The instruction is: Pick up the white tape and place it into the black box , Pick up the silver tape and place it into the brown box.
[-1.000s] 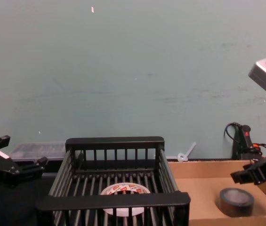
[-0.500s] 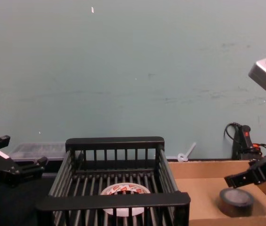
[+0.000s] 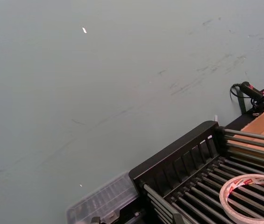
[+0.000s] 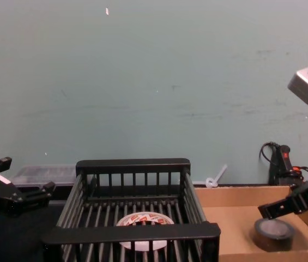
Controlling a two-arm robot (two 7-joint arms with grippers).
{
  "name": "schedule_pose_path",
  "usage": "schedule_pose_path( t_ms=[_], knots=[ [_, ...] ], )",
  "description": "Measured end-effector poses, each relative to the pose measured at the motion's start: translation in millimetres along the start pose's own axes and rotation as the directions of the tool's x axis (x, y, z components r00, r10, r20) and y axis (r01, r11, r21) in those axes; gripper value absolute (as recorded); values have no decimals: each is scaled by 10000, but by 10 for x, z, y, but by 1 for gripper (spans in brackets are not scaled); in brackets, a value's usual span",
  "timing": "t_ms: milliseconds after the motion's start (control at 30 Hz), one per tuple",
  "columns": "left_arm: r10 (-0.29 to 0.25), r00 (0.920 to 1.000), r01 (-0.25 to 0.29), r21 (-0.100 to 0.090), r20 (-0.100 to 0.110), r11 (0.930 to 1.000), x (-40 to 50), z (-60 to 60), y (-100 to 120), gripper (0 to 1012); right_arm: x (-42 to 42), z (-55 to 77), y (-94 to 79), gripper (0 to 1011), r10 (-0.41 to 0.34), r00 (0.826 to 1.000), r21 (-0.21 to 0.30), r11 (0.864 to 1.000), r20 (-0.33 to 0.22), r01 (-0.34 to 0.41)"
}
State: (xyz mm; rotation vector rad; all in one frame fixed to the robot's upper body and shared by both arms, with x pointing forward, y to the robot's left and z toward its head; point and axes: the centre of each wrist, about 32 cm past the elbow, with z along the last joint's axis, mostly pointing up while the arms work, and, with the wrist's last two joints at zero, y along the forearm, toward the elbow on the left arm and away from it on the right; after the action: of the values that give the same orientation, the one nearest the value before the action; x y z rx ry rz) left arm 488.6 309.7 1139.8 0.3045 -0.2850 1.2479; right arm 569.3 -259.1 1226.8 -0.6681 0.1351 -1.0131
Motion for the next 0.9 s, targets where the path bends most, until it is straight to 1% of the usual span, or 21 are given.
schedule_pose_path(
  t_ms=[200,300,333,433,467,533,567,600,633,667,733,833,867,900],
  knots=[
    [0,10000,0,-1,-1,10000,0,0,0,1001,1,-1,-1,1003,-9,10000,9,10000,-21,9],
    [0,10000,0,-1,0,10000,0,0,0,1001,1,-9,-10,1003,-221,9994,145,9996,-258,225],
    [0,10000,0,-1,0,10000,0,0,0,1002,-4,-13,-15,1003,-306,9990,225,9993,-319,313],
    [0,10000,0,-1,0,10000,0,0,0,1001,-47,-46,-46,1003,-836,9952,857,9925,-504,877],
    [0,10000,0,-1,0,10000,0,0,0,1001,-74,-72,-59,1002,-1139,9919,1229,9851,-556,1200],
    [0,10000,0,0,0,10000,0,0,0,1001,-100,-98,-75,1003,-1437,9878,1622,9750,-596,1516],
    [0,10000,0,-1,-1,10000,0,0,0,1001,-133,-135,-84,1002,-1682,9837,2012,9633,-639,1777],
    [0,10000,0,-1,0,10000,0,0,0,1001,-145,-154,-88,1002,-1787,9817,2196,9571,-665,1891],
    [0,10000,0,-1,0,10000,0,0,0,1001,-172,-202,-92,1003,-1990,9774,2591,9425,-719,2109],
    [0,10000,0,-1,-1,10000,0,0,0,1001,-172,-202,-92,1003,-1990,9774,2591,9425,-719,2109],
    [1,10000,-1,-1,0,10000,0,0,0,1001,-229,-314,-91,1003,-2312,9696,3212,9149,-797,2445],
    [0,10000,0,-1,0,10000,0,0,0,1001,-268,-409,-87,1002,-2517,9646,3594,8954,-782,2628],
    [0,10000,0,0,0,10000,0,0,0,1001,-290,-465,-86,1002,-2594,9628,3780,8860,-758,2685],
    [0,10000,0,-1,0,10000,0,0,0,1001,-301,-497,-86,1003,-2632,9619,3866,8815,-740,2710]
  ],
)
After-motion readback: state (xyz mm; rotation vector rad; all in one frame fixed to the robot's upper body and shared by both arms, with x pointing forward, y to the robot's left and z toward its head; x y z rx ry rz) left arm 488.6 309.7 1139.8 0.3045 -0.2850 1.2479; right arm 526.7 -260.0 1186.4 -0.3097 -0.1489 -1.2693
